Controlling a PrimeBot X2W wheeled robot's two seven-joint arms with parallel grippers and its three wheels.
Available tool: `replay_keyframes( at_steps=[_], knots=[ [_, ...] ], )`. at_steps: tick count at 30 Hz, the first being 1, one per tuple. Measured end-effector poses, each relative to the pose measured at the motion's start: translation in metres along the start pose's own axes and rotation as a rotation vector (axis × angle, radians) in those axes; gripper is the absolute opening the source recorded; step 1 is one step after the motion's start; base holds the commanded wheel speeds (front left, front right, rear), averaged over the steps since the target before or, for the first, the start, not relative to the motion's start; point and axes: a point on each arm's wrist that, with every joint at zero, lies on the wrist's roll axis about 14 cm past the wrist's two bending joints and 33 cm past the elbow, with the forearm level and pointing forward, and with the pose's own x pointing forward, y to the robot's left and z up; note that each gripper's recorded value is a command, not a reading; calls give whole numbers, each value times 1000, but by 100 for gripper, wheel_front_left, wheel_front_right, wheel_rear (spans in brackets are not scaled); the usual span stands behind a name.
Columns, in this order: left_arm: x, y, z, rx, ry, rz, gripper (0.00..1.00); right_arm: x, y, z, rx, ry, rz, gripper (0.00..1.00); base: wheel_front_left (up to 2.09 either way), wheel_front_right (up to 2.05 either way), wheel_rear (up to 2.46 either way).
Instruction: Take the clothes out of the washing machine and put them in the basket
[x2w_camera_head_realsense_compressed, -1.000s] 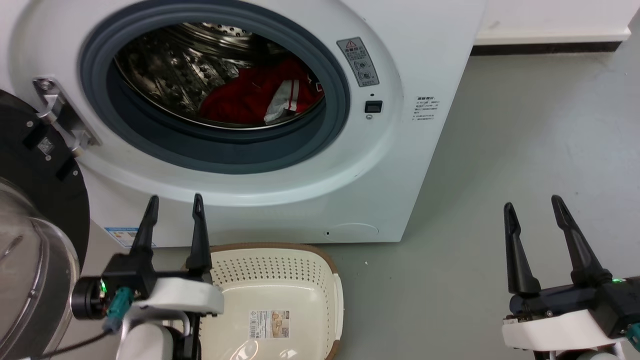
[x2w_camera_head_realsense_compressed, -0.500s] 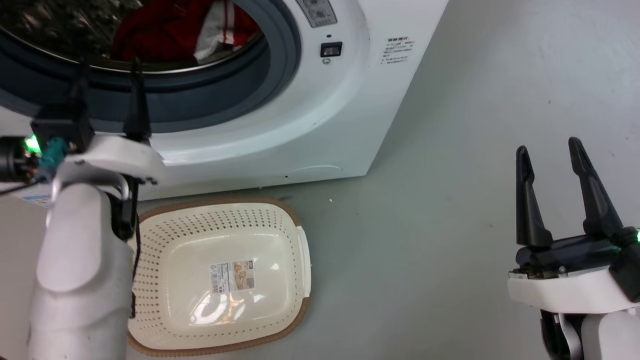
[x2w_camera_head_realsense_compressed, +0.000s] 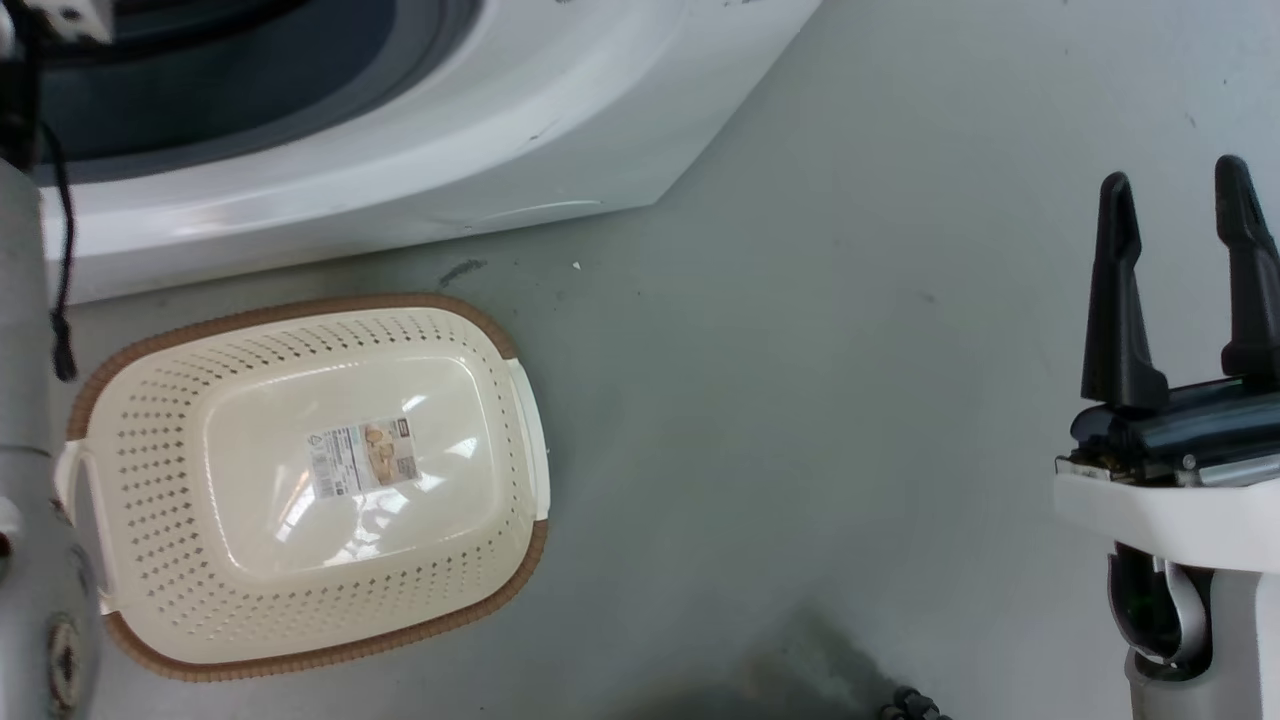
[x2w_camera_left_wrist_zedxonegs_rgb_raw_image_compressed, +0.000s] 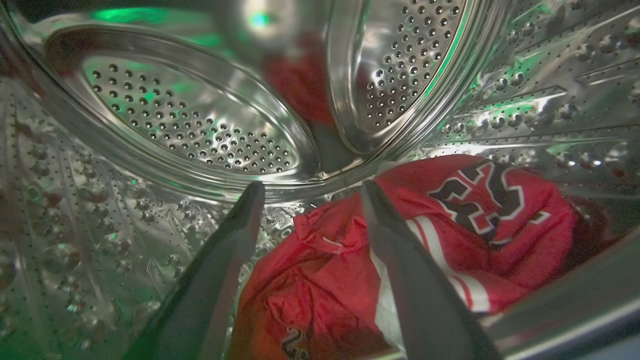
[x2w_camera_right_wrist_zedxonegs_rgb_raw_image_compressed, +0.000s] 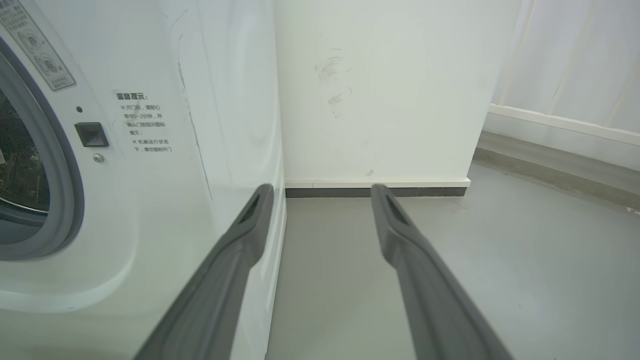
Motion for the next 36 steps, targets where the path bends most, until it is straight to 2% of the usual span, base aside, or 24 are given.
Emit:
replay_keyframes(
  at_steps=[3, 6, 8, 12, 16, 21, 25, 36],
  knots=[
    [24, 10, -11, 20, 51, 9, 100, 6, -6, -12, -2, 18, -14, 100, 0, 0, 0],
    [39, 16, -37, 42, 170, 9, 100, 7, -12, -23, 2, 43, -31, 100, 0, 0, 0],
    [47, 13, -57, 33, 273, 3, 100, 8, -16, -28, -2, 52, -41, 100, 0, 0, 0],
    [65, 9, -74, 71, 372, -17, 100, 12, -21, -37, -6, 67, -54, 100, 0, 0, 0],
    [69, 2, -105, 47, 528, -38, 100, 12, -23, -48, 3, 91, -62, 100, 0, 0, 0],
    [75, 20, -118, 70, 668, -6, 100, 10, -24, -55, 20, 109, -67, 100, 0, 0, 0],
    [75, 16, -141, 45, 788, -9, 100, 8, -26, -60, 31, 124, -78, 100, 0, 0, 0],
    [77, 8, -183, 40, 886, -19, 100, 3, -32, -72, 26, 162, -98, 100, 0, 0, 0]
  ],
)
